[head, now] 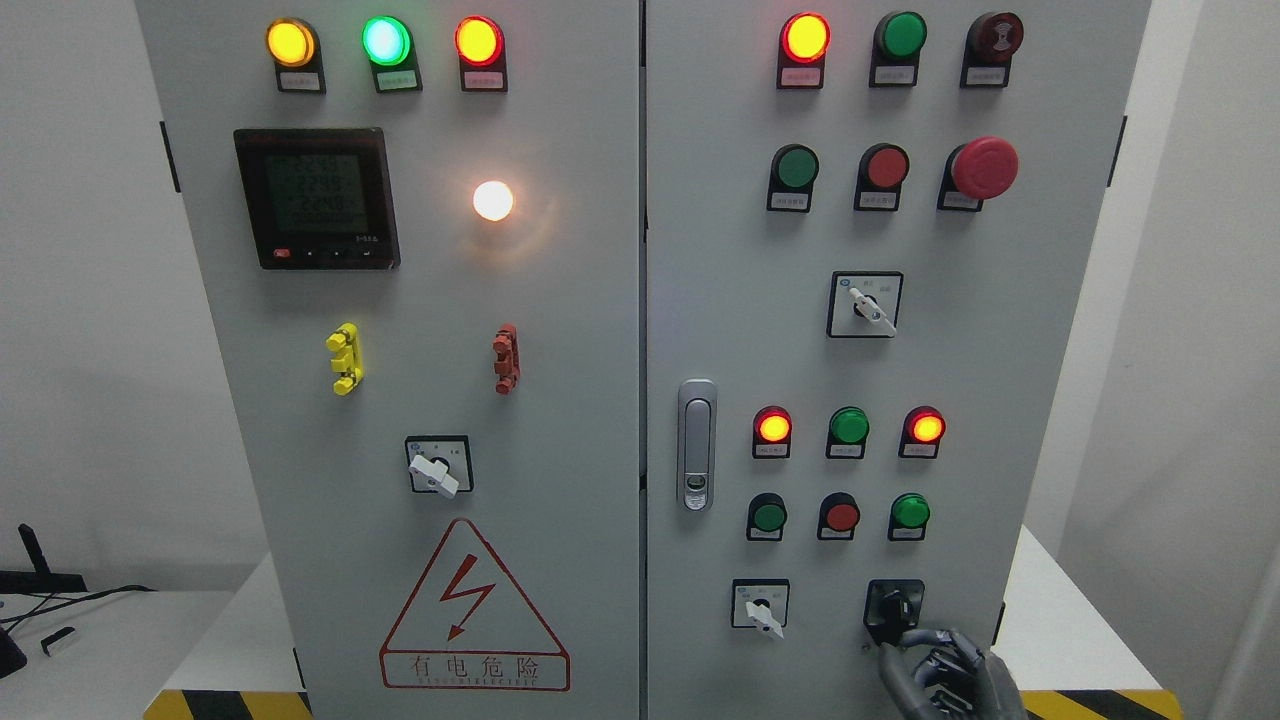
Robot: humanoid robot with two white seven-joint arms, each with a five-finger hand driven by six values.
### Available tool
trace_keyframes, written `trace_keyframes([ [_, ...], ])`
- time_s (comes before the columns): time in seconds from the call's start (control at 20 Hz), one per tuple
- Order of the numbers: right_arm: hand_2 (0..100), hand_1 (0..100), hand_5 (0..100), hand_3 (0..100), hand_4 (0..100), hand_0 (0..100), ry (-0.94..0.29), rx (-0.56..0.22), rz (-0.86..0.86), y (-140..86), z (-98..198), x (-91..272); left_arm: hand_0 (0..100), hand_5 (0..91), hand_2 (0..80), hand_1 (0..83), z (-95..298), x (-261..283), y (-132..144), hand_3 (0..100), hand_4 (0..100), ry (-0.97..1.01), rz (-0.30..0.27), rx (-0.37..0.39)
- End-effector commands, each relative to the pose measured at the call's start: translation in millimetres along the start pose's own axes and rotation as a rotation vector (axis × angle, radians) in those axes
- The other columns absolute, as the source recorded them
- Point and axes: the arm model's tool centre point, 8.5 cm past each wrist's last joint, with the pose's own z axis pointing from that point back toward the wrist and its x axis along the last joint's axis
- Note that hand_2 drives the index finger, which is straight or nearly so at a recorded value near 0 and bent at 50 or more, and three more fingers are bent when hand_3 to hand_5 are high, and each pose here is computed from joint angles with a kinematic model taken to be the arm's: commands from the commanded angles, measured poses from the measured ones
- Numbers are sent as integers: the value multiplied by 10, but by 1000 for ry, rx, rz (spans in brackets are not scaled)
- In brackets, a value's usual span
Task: Trip black knob to open circuit
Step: 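Grip the black knob with the right hand and twist it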
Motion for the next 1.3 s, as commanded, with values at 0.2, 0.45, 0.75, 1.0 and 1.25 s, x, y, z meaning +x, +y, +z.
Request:
trace_keyframes([
  [0.2,475,734,801,866,785,401,-9,14,-49,130,-40,60,120,0,0,389,0,2,-11,0,0,-2,-30,-5],
  [0.45,470,736,801,864,786,404,-9,15,-49,132,-44,61,120,0,0,389,0,3,-1,0,0,-3,-30,-4],
  [0.75,469,736,800,864,786,406,-8,17,-49,133,-41,55,120,0,0,389,0,3,-1,0,0,-3,-30,-4],
  [1.0,468,735,800,864,787,408,-3,7,-45,84,-25,28,120,0,0,389,0,3,-1,0,0,-3,-30,-4],
  [1.25,468,734,800,864,787,409,0,0,-43,52,-19,13,120,0,0,389,0,3,-1,0,0,-3,-30,-4],
])
